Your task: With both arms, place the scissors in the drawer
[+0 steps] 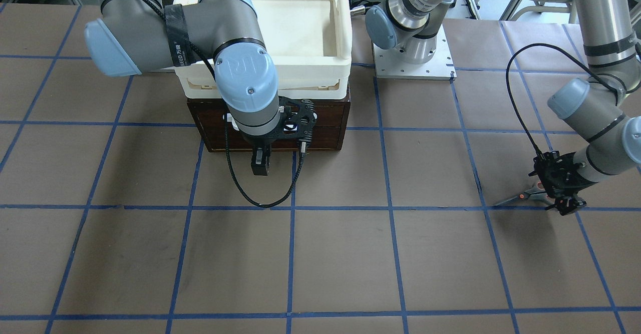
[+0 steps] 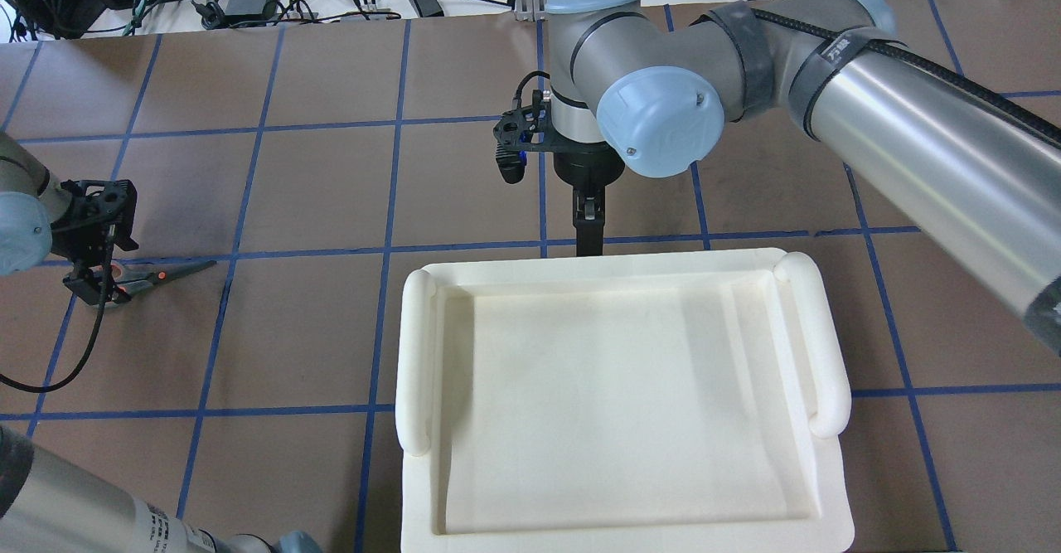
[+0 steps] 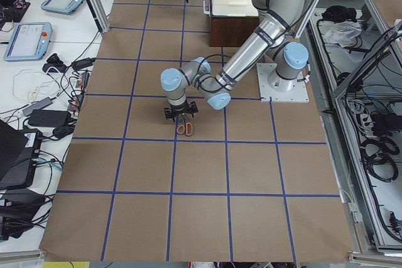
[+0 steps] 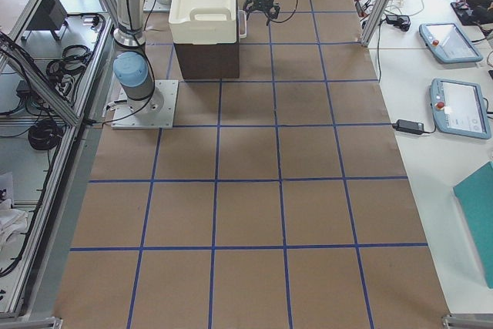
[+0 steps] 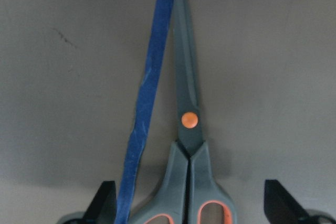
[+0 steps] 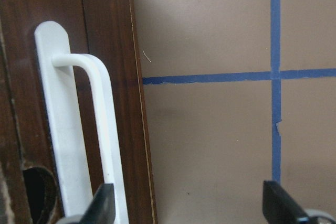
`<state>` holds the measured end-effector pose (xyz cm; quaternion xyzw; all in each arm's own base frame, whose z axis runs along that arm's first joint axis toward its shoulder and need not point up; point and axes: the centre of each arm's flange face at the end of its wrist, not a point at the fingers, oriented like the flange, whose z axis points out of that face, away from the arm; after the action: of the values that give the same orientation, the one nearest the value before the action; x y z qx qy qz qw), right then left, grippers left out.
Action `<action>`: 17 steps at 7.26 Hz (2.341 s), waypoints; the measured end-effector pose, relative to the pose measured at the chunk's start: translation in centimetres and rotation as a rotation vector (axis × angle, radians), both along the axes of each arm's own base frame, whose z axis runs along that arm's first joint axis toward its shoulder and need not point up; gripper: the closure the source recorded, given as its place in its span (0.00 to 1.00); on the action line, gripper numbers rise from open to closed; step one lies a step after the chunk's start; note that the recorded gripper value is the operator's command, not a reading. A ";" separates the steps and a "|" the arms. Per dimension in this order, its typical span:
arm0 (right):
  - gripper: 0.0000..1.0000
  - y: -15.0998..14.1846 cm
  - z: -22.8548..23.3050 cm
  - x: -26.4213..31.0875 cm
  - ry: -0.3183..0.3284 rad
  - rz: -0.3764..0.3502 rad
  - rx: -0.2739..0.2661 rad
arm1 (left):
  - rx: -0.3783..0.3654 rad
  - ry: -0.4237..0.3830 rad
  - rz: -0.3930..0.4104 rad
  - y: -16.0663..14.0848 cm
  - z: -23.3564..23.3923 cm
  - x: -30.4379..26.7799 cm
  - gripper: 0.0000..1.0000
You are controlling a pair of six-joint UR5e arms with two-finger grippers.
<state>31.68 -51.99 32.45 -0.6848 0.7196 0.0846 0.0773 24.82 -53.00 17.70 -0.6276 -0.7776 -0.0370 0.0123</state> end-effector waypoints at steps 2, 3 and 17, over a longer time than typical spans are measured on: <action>0.00 0.0 -0.4 0.1 0.001 0.009 0.007 | -0.069 -0.002 -0.017 0.4 -0.6 0.1 0.00; 0.00 0.2 -0.6 0.0 0.008 0.011 0.031 | -0.086 -0.005 -0.023 0.4 -0.2 0.0 0.01; 0.00 -1.2 -2.9 0.1 -0.004 0.047 0.046 | -0.125 0.035 -0.081 0.7 -0.1 -0.7 0.91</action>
<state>31.82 -53.21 29.56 -0.6996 0.7012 0.1017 0.0924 24.07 -52.33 17.64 -0.6588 -0.7519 0.0220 -0.0149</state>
